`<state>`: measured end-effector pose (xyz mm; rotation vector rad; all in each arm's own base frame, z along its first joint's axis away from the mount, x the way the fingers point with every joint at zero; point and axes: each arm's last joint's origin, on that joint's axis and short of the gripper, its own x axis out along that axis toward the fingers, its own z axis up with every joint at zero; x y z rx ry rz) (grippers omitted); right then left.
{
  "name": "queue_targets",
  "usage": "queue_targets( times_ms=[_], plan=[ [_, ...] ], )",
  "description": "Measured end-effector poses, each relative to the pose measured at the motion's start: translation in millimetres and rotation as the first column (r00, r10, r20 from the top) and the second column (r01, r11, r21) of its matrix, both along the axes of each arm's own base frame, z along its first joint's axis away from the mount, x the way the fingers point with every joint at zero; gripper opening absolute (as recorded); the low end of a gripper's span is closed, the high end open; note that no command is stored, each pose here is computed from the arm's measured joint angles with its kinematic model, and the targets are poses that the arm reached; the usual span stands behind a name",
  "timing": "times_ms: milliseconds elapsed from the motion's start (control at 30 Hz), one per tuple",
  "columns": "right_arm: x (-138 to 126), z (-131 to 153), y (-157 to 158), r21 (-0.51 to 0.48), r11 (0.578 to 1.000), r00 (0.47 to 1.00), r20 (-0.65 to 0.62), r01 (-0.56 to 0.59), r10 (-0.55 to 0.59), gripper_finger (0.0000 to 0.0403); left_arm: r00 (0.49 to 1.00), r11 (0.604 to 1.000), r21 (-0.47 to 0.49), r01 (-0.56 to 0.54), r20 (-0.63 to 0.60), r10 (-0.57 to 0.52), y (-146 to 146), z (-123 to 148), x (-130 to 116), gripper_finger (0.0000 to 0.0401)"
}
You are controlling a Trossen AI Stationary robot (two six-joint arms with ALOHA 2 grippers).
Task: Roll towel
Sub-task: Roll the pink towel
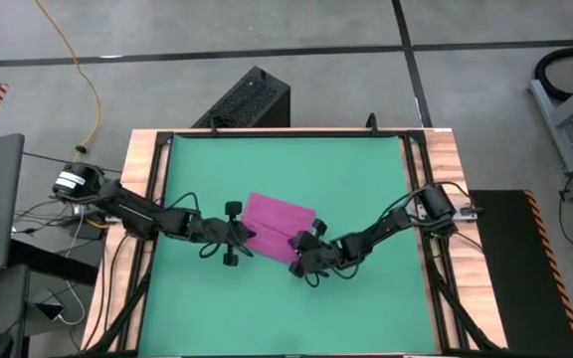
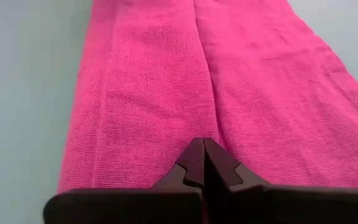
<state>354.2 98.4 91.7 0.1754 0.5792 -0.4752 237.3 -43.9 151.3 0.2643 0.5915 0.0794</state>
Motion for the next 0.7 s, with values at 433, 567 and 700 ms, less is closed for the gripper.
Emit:
queue_targets(
  times_ms=[433,567,700],
  plan=[
    [-1,1,2,0.016,0.999,0.999,-0.020,-0.040,0.040,0.0016,0.994,0.995,0.036,-0.098,-0.037,0.099,24,-29,-23,0.0000],
    [-1,1,1,0.012,0.999,0.999,-0.025,-0.047,0.047,0.0016,0.990,0.990,-0.036,-0.139,-0.023,0.138,31,-45,-40,0.0000],
    [-1,4,1,-0.018,0.998,0.998,-0.026,-0.064,0.063,0.0020,0.985,0.979,-0.108,-0.173,-0.044,0.169,32,-53,-50,0.0000]
  ],
)
